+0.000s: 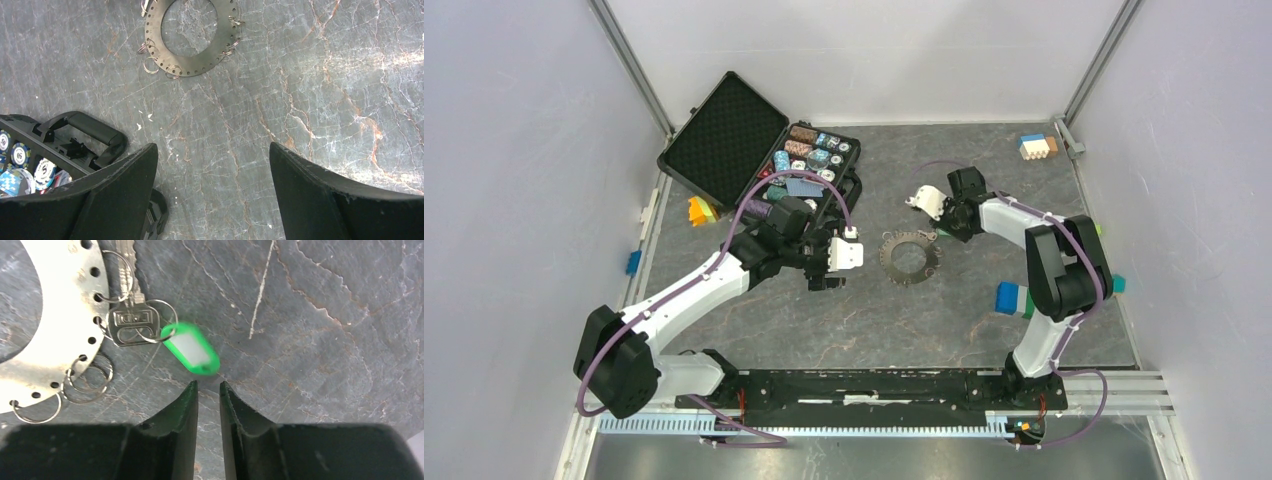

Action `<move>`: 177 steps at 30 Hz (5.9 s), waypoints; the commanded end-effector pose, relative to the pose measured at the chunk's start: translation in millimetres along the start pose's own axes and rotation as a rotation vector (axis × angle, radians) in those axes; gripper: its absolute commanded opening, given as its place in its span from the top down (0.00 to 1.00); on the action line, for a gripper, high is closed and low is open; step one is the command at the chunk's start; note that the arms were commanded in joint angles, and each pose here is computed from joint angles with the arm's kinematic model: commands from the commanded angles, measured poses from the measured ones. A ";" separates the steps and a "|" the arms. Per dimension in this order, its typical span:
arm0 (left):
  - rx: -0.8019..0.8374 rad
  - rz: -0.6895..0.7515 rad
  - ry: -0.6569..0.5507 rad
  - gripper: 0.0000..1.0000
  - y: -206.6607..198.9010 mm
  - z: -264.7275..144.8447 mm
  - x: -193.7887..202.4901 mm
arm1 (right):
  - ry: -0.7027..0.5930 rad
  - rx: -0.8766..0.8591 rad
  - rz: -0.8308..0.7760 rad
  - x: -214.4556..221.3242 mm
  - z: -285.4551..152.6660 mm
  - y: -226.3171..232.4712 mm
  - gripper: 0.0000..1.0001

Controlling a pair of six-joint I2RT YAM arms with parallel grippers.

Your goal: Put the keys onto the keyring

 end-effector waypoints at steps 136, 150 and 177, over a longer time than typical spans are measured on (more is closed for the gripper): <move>-0.008 0.036 -0.017 0.05 -8.9 -8.1 1.1 | -0.437 0.024 0.198 -55.6 -20.3 -34.7 0.42; 0.001 0.036 -0.013 0.04 -10.5 -5.8 3.7 | -0.352 0.055 0.204 -48.0 -0.4 -41.9 0.42; 0.008 0.036 -0.009 0.03 -11.3 -4.1 5.5 | -0.259 0.102 0.197 -35.6 11.3 -46.8 0.42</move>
Point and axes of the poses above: each gripper's point midway between its finger pads, its own z axis out along the fingers, its own y axis along the line the jaws close on, x = y × z, the point moved 6 cm from there along -z, back along the fingers, and after that the axes turned 4 degrees about z, right-handed, at the moved point
